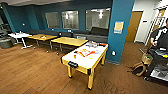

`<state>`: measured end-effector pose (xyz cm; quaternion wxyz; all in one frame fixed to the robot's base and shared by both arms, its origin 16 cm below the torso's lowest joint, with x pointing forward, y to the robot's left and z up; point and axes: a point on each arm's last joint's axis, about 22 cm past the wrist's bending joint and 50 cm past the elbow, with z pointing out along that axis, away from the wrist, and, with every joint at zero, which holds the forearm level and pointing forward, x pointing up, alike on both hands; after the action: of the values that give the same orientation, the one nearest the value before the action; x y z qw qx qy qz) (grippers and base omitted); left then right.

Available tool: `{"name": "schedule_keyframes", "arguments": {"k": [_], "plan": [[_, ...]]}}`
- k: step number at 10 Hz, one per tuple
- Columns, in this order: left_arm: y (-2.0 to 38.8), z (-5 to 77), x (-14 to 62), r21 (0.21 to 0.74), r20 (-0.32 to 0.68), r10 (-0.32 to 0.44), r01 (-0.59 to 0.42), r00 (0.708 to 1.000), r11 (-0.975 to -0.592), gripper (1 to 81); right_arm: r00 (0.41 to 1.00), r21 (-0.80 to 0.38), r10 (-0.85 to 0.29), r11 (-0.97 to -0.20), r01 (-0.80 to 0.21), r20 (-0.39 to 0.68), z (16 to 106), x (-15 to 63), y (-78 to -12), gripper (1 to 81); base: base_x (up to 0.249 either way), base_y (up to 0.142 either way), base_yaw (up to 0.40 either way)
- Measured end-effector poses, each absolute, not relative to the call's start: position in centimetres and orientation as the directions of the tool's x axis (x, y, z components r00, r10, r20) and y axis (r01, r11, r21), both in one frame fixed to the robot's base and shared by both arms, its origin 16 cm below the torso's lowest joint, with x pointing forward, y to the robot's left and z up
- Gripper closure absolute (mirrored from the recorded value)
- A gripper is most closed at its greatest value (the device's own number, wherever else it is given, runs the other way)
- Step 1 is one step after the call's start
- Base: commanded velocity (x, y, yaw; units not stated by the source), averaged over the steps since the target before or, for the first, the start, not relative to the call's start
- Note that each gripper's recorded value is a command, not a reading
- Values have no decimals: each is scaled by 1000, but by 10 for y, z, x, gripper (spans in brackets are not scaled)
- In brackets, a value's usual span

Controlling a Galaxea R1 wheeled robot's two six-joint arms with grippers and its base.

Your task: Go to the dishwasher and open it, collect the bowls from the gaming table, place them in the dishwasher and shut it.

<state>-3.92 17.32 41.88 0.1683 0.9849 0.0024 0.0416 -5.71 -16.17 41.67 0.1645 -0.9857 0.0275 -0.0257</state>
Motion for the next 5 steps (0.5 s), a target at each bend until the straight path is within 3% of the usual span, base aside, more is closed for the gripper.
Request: {"name": "schedule_keyframes", "arguments": {"k": [5], "plan": [[172,419,-32,333,91,20,-11,996,-943,10,997,-324,-63,-945,-44,50,416,-50,-164,10,122,91,0]]}}
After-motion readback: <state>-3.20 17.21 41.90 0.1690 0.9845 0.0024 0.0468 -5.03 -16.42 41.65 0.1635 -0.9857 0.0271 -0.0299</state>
